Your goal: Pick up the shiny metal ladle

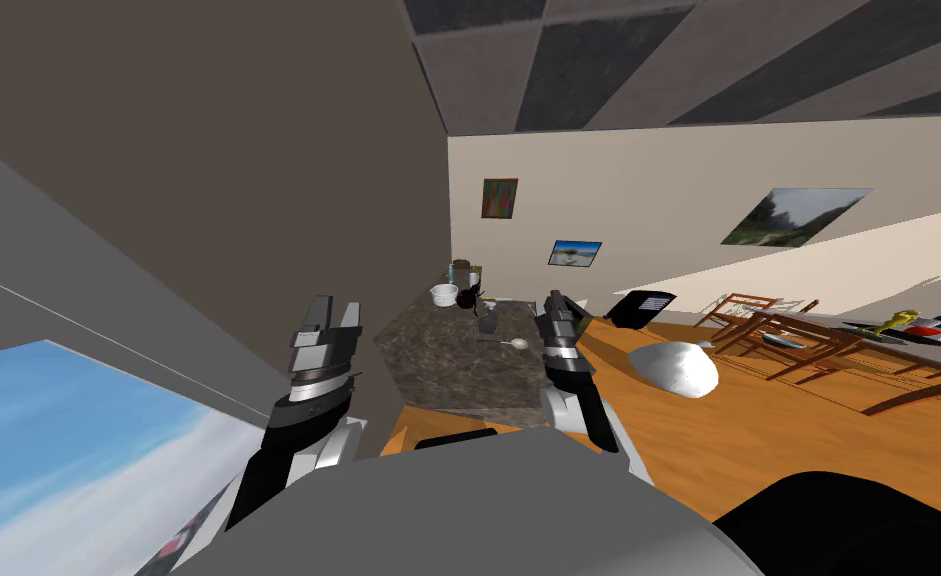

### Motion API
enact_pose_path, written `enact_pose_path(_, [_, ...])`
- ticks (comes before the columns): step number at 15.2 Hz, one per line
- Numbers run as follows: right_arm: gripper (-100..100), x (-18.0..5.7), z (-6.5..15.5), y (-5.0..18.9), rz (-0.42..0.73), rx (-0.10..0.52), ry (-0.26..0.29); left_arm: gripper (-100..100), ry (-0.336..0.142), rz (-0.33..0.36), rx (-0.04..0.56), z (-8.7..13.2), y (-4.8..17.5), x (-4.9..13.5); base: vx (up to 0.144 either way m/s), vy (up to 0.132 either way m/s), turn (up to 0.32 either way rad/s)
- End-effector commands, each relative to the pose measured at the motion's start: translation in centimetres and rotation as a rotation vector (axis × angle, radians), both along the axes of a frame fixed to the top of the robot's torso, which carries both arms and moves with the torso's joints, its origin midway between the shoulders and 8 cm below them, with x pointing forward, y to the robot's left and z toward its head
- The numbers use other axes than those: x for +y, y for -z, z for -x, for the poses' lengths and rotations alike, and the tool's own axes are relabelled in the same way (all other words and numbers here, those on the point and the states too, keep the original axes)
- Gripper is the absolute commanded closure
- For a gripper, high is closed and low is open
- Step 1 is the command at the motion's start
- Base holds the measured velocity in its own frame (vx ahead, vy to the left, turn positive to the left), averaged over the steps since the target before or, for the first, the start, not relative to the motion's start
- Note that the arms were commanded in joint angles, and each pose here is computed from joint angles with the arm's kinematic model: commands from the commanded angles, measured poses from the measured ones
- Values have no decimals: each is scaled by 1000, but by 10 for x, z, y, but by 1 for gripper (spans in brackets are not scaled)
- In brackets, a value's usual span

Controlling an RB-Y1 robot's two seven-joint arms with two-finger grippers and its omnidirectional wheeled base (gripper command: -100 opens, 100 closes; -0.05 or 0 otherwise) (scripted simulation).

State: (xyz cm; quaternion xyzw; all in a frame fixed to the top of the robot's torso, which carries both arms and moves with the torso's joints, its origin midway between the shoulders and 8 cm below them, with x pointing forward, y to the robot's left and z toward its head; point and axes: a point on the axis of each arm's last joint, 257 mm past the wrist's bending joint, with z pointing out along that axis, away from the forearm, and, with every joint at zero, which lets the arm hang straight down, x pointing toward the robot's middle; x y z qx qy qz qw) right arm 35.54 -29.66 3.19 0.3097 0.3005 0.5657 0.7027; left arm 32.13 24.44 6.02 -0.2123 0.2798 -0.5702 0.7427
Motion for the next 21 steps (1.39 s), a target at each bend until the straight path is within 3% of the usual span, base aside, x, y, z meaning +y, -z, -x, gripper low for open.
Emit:
enact_pose_path(1, [-100, 5, -3, 3, 32, 10, -16, 0, 0, 0, 0, 0, 0, 0, -4, 6, 27])
enact_pose_path(15, [-100, 49, -26, 55, 317, 117, -153, 0, 0, 0, 0, 0, 0, 0, -15, 22, 79])
enact_pose_path(18, [-100, 60, -32, 81, 414, 158, -195, 0, 0, 0, 0, 0, 0, 0, -8, 22, 101])
enact_pose_path(20, [-100, 61, -32, 82, 437, 162, -204, 0, 0, 0, 0, 0, 0, 0, -7, 20, 85])
enact_pose_path(21, [-100, 65, -35, 96, 482, 182, -222, 0, 0, 0, 0, 0, 0, 0, -6, 22, 119])
